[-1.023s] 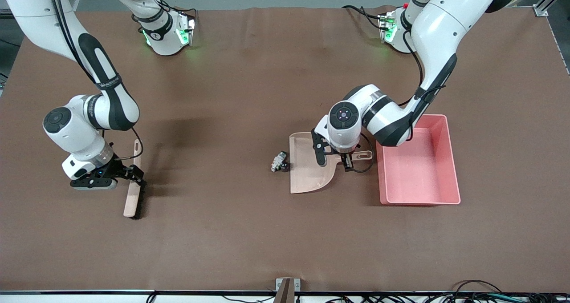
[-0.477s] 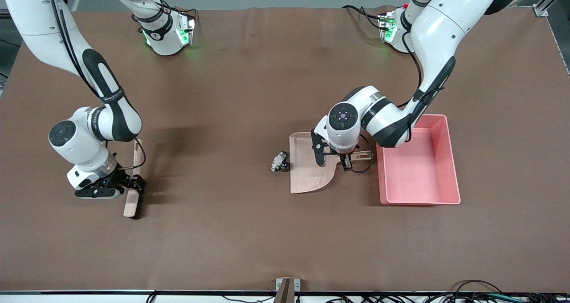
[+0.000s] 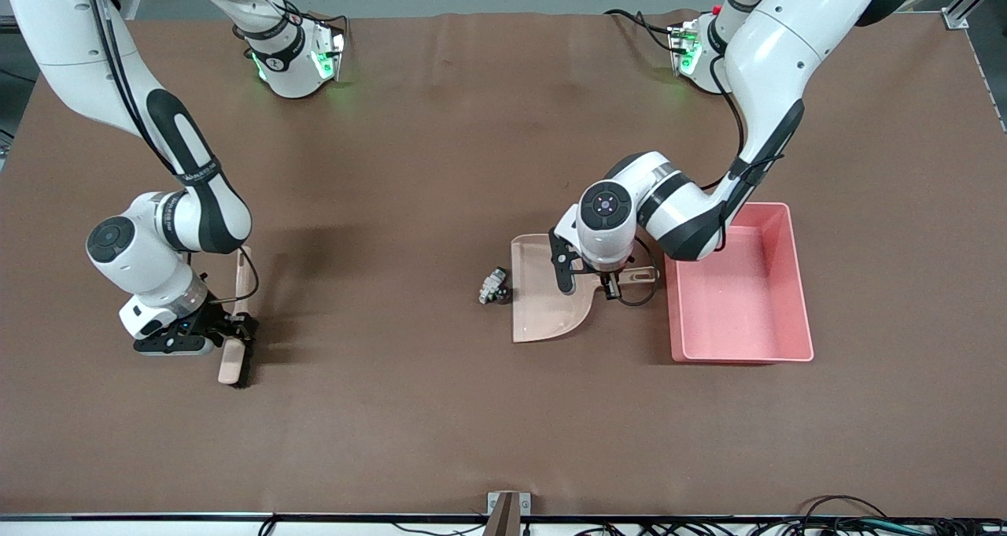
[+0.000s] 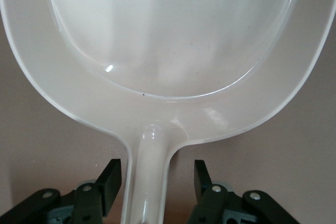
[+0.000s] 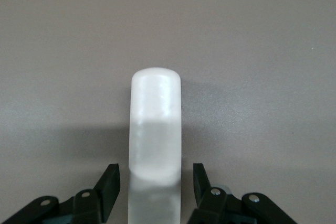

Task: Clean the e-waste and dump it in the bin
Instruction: 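Grasp the brush handle with the right gripper while the left gripper grasps the dustpan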

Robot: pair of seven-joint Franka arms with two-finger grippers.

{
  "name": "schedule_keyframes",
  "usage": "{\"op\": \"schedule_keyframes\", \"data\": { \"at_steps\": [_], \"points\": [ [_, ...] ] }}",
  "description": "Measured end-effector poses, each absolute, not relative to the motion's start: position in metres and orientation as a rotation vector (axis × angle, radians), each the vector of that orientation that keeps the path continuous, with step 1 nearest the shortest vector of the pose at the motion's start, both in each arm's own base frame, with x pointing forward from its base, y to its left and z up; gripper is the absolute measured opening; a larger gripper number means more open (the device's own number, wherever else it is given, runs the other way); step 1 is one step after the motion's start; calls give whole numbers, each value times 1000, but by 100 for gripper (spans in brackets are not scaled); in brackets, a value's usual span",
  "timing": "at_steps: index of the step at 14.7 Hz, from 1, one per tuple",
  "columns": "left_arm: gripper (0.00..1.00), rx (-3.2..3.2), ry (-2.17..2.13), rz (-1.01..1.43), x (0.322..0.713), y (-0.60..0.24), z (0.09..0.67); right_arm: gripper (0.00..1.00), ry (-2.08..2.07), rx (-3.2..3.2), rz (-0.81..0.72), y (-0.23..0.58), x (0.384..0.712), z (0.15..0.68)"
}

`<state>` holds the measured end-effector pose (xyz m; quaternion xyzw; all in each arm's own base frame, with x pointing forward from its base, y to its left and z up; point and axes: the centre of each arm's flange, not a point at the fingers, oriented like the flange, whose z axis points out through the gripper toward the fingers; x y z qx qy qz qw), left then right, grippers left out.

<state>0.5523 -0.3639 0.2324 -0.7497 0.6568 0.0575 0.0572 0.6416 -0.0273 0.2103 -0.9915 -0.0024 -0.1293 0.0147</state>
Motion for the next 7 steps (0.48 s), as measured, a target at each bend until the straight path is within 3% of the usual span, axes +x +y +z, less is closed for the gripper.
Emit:
{"op": "schedule_keyframes", "data": {
  "at_steps": [2, 4, 7],
  "points": [
    [63, -2273, 1992, 176, 552, -364, 232, 59, -7, -3086, -397, -27, 641, 208],
    [61, -2274, 1992, 177, 552, -364, 231, 47, -7, -3086, -396, -27, 642, 207],
    [54, -2274, 1993, 179, 552, -364, 230, 43, -6, -3086, -397, -27, 642, 207]
  ]
}}
